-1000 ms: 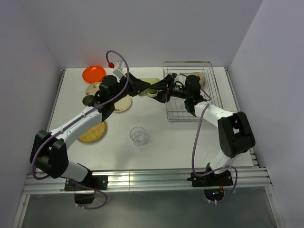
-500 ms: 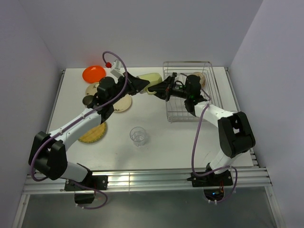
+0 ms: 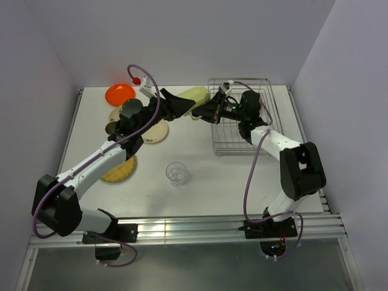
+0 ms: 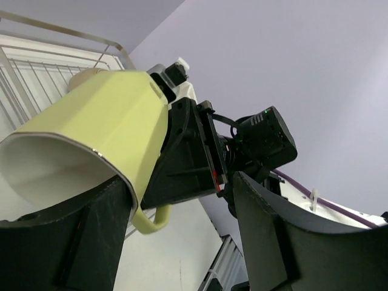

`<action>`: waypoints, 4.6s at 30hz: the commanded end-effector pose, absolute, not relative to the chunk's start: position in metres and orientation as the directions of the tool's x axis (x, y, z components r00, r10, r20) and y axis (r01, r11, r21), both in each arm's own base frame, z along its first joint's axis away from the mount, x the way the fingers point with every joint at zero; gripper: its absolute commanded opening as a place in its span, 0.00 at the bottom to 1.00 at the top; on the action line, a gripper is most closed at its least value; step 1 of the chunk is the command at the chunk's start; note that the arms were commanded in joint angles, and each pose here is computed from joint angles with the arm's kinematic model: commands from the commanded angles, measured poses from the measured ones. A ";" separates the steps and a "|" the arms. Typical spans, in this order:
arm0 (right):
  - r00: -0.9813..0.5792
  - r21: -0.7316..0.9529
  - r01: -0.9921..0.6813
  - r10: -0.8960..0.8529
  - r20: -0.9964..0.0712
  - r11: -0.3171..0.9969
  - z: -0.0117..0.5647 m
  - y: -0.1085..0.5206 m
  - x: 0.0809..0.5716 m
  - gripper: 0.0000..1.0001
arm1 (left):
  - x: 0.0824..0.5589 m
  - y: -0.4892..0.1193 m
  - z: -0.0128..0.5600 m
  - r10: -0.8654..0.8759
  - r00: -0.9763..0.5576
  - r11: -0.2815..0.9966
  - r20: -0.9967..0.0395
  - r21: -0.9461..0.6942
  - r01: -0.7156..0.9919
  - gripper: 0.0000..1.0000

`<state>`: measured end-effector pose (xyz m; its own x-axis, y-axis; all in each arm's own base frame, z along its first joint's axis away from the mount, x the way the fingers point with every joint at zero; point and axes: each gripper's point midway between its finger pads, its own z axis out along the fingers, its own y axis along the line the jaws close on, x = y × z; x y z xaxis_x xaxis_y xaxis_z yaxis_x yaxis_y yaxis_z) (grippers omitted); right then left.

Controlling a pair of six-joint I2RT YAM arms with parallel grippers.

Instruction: Load the mixed dishes into the dish rack

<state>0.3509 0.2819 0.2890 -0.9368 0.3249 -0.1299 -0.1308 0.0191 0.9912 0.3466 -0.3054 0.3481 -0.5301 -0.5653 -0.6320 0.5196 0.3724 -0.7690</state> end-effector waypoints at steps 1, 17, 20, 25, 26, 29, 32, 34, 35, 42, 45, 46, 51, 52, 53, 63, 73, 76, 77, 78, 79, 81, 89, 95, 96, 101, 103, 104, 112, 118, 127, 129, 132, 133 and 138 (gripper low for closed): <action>-0.848 0.923 -0.381 0.378 -0.373 0.055 0.325 0.265 0.368 0.00 | 0.334 -0.293 0.389 -0.580 -0.431 0.372 -0.691 -0.696 0.614 0.72; -0.399 0.330 -0.353 0.179 -0.899 0.875 0.279 0.141 0.511 0.00 | 0.310 -0.207 0.356 -0.478 -0.227 0.713 -0.849 -0.526 0.464 0.89; -0.366 0.231 -0.306 0.110 -0.924 0.924 0.269 0.129 0.530 0.00 | 0.303 -0.200 0.348 -0.483 -0.229 0.720 -0.845 -0.532 0.446 0.90; -0.335 0.108 -0.254 0.017 -0.942 0.961 0.253 0.117 0.552 0.00 | 0.301 -0.186 0.341 -0.469 -0.218 0.757 -0.856 -0.517 0.400 0.93; -0.340 0.094 -0.238 0.008 -0.940 0.967 0.247 0.116 0.560 0.00 | 0.301 -0.184 0.340 -0.467 -0.218 0.761 -0.857 -0.515 0.394 0.93; -0.360 0.070 -0.220 -0.014 -0.933 0.973 0.233 0.114 0.576 0.00 | 0.301 -0.181 0.334 -0.464 -0.226 0.769 -0.857 -0.516 0.378 0.94; -0.360 0.011 -0.192 -0.060 -0.931 0.981 0.222 0.108 0.591 0.00 | 0.300 -0.180 0.329 -0.464 -0.237 0.771 -0.854 -0.521 0.368 0.94; -0.367 -0.014 -0.168 -0.075 -0.927 0.986 0.215 0.105 0.598 0.00 | 0.299 -0.179 0.328 -0.465 -0.239 0.771 -0.852 -0.523 0.363 0.94; -0.375 -0.020 -0.164 -0.081 -0.924 0.986 0.211 0.106 0.603 0.00 | 0.299 -0.178 0.326 -0.465 -0.241 0.772 -0.852 -0.523 0.361 0.94; -0.420 -0.092 -0.103 -0.128 -0.898 0.990 0.180 0.095 0.616 0.00 | 0.299 -0.175 0.318 -0.467 -0.251 0.776 -0.848 -0.530 0.342 0.94; -0.427 -0.103 -0.108 -0.140 -0.893 0.989 0.172 0.095 0.618 0.00 | 0.299 -0.175 0.315 -0.470 -0.257 0.774 -0.844 -0.535 0.338 0.94; -0.434 -0.103 -0.111 -0.141 -0.890 0.989 0.166 0.095 0.620 0.00 | 0.300 -0.175 0.315 -0.470 -0.258 0.775 -0.844 -0.534 0.338 0.94; -0.456 -0.097 -0.077 -0.121 -0.882 0.992 0.157 0.090 0.624 0.00 | 0.300 -0.173 0.316 -0.462 -0.259 0.781 -0.848 -0.528 0.334 0.95; -0.459 -0.096 -0.075 -0.120 -0.880 0.993 0.155 0.090 0.625 0.00 | 0.300 -0.172 0.315 -0.463 -0.257 0.782 -0.848 -0.527 0.332 0.95; -0.465 -0.099 -0.070 -0.120 -0.877 0.993 0.152 0.087 0.625 0.00 | 0.299 -0.172 0.316 -0.464 -0.256 0.782 -0.848 -0.528 0.333 0.95; -0.479 -0.111 -0.043 -0.118 -0.870 0.993 0.137 0.074 0.634 0.00 | 0.298 -0.171 0.313 -0.474 -0.262 0.776 -0.841 -0.539 0.326 0.95; -0.502 -0.089 -0.037 -0.095 -0.859 0.995 0.126 0.063 0.631 0.14 | 0.298 -0.170 0.313 -0.477 -0.261 0.776 -0.839 -0.542 0.324 0.95; -0.509 -0.084 -0.043 -0.094 -0.856 0.996 0.124 0.061 0.628 0.23 | 0.298 -0.171 0.312 -0.477 -0.267 0.774 -0.837 -0.544 0.325 0.95; -0.509 -0.085 -0.045 -0.096 -0.855 0.995 0.124 0.061 0.627 0.28 | 0.298 -0.171 0.312 -0.477 -0.267 0.774 -0.837 -0.544 0.325 0.95; -0.510 -0.083 -0.048 -0.095 -0.855 0.995 0.124 0.061 0.626 0.32 | 0.298 -0.172 0.311 -0.475 -0.270 0.774 -0.837 -0.544 0.324 0.95; -0.512 -0.081 -0.050 -0.096 -0.854 0.995 0.125 0.061 0.625 0.42 | 0.299 -0.172 0.311 -0.476 -0.268 0.774 -0.837 -0.544 0.324 0.95; -0.509 -0.079 -0.051 -0.094 -0.856 0.996 0.127 0.060 0.624 0.52 | 0.299 -0.171 0.312 -0.480 -0.267 0.774 -0.836 -0.546 0.319 0.95; -0.486 -0.074 -0.088 -0.108 -0.867 0.993 0.146 0.064 0.614 0.76 | 0.304 -0.162 0.299 -0.484 -0.295 0.798 -0.824 -0.554 0.238 0.95; -0.404 -0.018 -0.210 -0.104 -0.909 0.977 0.187 0.083 0.595 0.78 | 0.309 -0.150 0.289 -0.477 -0.321 0.830 -0.818 -0.540 0.143 0.94; -0.393 -0.012 -0.225 -0.102 -0.914 0.974 0.196 0.086 0.590 0.78 | 0.312 -0.147 0.291 -0.480 -0.316 0.833 -0.818 -0.539 0.129 0.93; -0.365 0.024 -0.344 -0.110 -0.924 0.938 0.220 0.105 0.568 0.78 | 0.316 -0.132 0.286 -0.497 -0.312 0.846 -0.810 -0.533 0.036 0.90; -0.354 0.043 -0.456 -0.137 -0.925 0.889 0.237 0.122 0.546 0.77 | 0.325 -0.114 0.282 -0.510 -0.295 0.854 -0.808 -0.517 -0.059 0.87; -0.340 0.051 -0.510 -0.147 -0.929 0.859 0.244 0.130 0.537 0.77 | 0.324 -0.106 0.273 -0.506 -0.319 0.859 -0.801 -0.500 -0.107 0.86; -0.320 0.243 -0.880 -0.129 -0.939 0.409 0.284 0.216 0.398 0.65 | 0.386 -0.035 0.204 -0.436 -0.513 0.890 -0.739 -0.270 -0.368 0.68; -0.303 0.245 -0.909 -0.131 -0.944 0.337 0.278 0.234 0.346 0.63 | 0.420 -0.010 0.169 -0.386 -0.583 0.901 -0.715 -0.158 -0.403 0.63; -0.322 0.262 -0.906 -0.139 -0.936 0.333 0.264 0.231 0.332 0.63 | 0.455 -0.001 0.132 -0.324 -0.653 0.924 -0.684 -0.079 -0.375 0.60; -0.326 0.268 -0.905 -0.136 -0.935 0.330 0.264 0.232 0.332 0.63 | 0.463 -0.001 0.124 -0.311 -0.671 0.929 -0.673 -0.066 -0.364 0.59; -0.336 0.277 -0.902 -0.135 -0.932 0.331 0.261 0.232 0.332 0.62 | 0.468 0.000 0.107 -0.297 -0.711 0.933 -0.638 -0.037 -0.357 0.53; -0.335 0.276 -0.902 -0.134 -0.933 0.331 0.261 0.232 0.331 0.62 | 0.467 -0.001 0.102 -0.294 -0.722 0.935 -0.627 -0.030 -0.354 0.51; -0.332 0.274 -0.905 -0.137 -0.933 0.324 0.262 0.232 0.328 0.62 | 0.459 0.004 0.094 -0.303 -0.716 0.925 -0.629 -0.013 -0.379 0.24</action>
<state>0.3351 0.2325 0.2390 -0.4057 -0.1602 -0.8999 -0.8750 0.3525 0.3317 0.4576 -0.0023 0.0794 -0.7426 -0.3131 -0.5920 -0.3741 0.9272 -0.0212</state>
